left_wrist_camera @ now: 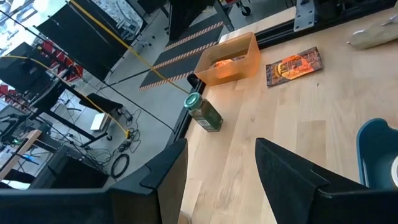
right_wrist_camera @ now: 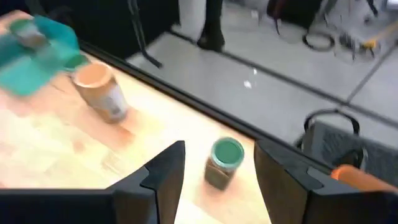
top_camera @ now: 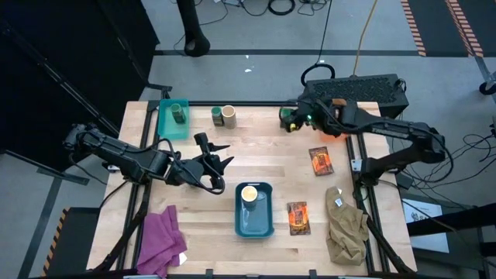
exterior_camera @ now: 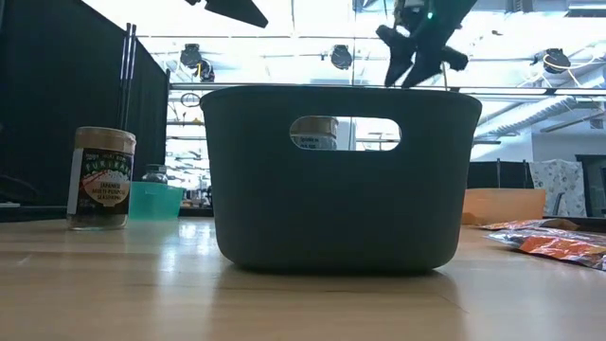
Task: Sort spices by type
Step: Put the green seasoning bottle into the light blue bin
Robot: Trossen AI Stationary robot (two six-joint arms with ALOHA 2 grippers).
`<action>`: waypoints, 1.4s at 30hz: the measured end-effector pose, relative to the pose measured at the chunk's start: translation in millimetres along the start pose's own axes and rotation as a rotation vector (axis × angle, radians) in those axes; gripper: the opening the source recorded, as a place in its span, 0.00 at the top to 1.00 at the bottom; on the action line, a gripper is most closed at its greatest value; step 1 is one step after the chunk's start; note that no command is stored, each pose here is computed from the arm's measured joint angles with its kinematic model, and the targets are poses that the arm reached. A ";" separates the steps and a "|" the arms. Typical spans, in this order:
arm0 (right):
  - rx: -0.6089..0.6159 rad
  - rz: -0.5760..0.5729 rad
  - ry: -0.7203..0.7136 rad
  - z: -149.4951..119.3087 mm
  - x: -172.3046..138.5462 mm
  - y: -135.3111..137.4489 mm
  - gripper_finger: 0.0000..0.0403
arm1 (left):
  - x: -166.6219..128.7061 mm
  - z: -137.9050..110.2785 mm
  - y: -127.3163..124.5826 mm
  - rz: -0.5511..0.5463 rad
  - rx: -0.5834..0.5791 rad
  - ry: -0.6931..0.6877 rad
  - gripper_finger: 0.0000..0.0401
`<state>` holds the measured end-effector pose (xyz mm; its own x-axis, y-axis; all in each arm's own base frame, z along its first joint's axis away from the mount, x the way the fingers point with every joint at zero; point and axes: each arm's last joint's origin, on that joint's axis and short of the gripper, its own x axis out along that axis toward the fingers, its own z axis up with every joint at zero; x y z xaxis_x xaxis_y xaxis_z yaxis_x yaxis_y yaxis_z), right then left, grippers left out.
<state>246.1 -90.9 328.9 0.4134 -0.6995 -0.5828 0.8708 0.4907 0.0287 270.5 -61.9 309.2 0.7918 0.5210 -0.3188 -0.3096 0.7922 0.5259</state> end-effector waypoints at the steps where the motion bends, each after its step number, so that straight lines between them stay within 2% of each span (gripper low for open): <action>1: 0.013 -0.016 0.031 -0.6 6.8 -3.1 0.56 | 0.0 -0.1 0.0 0.000 0.000 0.000 0.52; 7: 0.090 -0.048 0.175 -0.7 51.2 -19.0 0.51 | 0.0 -0.1 0.0 0.000 0.003 0.000 0.52; 11: 0.095 -0.086 0.248 -4.0 80.1 -28.3 0.45 | 0.0 -0.1 0.0 0.000 0.007 0.000 0.52; 17: 0.097 -0.060 0.306 -10.3 112.2 -28.3 0.34 | 0.0 -0.1 0.0 0.000 0.009 0.001 0.52; 24: 0.087 -0.072 0.328 -18.9 132.4 -22.7 0.28 | 0.0 -0.8 -0.2 -0.001 0.015 0.006 0.52; 42: 0.052 -0.121 0.355 -37.1 169.8 -17.8 0.27 | 0.0 -0.8 -0.1 -0.001 0.014 0.006 0.52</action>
<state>290.9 -199.1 199.3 0.1969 -0.5225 -0.8296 0.9237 0.3825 -0.0217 270.2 -61.8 308.5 0.7888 0.5224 -0.3238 -0.3015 0.7880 0.5368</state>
